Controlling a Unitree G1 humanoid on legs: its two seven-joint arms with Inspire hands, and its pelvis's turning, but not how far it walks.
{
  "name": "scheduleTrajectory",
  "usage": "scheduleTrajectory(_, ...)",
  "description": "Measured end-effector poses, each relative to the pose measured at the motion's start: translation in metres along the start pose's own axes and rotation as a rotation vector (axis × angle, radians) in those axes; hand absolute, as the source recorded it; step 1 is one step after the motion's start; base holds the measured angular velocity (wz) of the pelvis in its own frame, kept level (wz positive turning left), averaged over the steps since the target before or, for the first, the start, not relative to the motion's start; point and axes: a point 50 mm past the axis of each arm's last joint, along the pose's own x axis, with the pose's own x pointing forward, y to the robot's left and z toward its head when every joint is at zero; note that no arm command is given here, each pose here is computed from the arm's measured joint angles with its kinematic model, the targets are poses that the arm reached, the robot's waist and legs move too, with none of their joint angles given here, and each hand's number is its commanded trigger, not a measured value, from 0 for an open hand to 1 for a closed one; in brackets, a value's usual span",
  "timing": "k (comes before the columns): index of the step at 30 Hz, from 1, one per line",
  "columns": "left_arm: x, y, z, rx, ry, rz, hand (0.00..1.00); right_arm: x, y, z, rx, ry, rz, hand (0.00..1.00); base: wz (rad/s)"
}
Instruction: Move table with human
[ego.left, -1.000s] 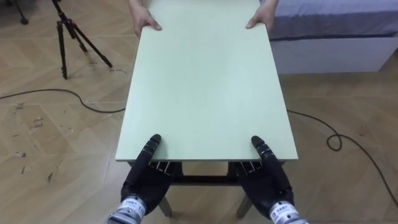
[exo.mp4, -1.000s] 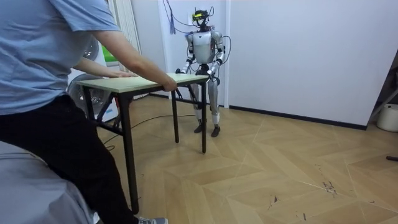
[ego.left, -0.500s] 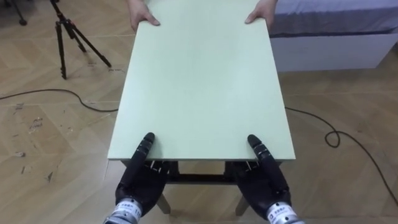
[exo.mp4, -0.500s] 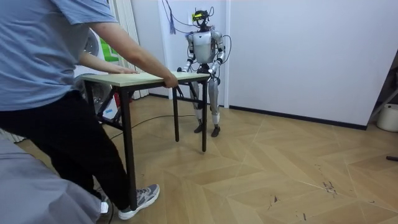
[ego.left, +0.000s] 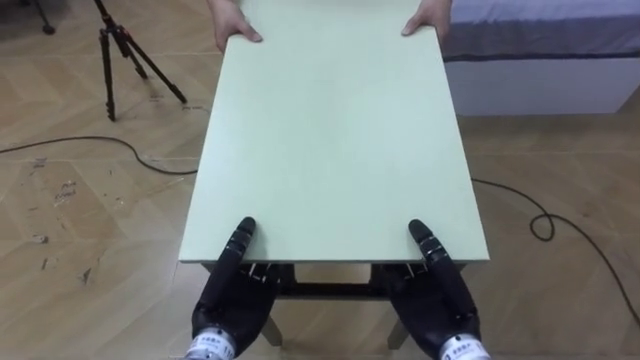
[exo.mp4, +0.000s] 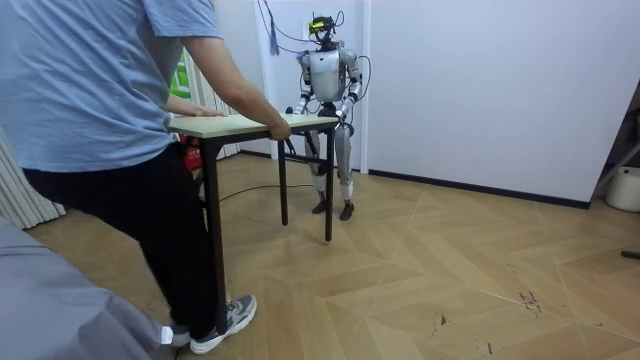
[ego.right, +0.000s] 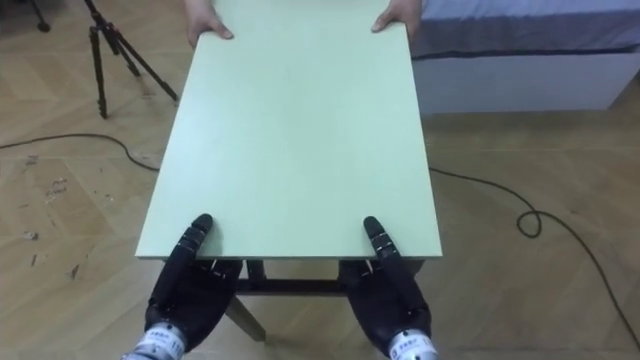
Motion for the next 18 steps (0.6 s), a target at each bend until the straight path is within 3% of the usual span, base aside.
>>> scheduleTrajectory(11, -0.002, -0.003, -0.005, 0.017, -0.002, -0.021, 1.0, -0.006, -0.003, -0.002, 0.016, -0.039, 0.015, 1.0, 0.05)
scheduleTrajectory(14, -0.011, 0.006, -0.009, -0.012, -0.001, -0.005, 1.0, -0.009, -0.006, -0.002, 0.005, -0.024, -0.002, 1.0, -0.49)
scheduleTrajectory(18, -0.012, 0.006, -0.013, 0.0, 0.015, -0.02, 1.0, -0.01, -0.008, 0.002, 0.001, -0.03, -0.005, 1.0, 0.49)
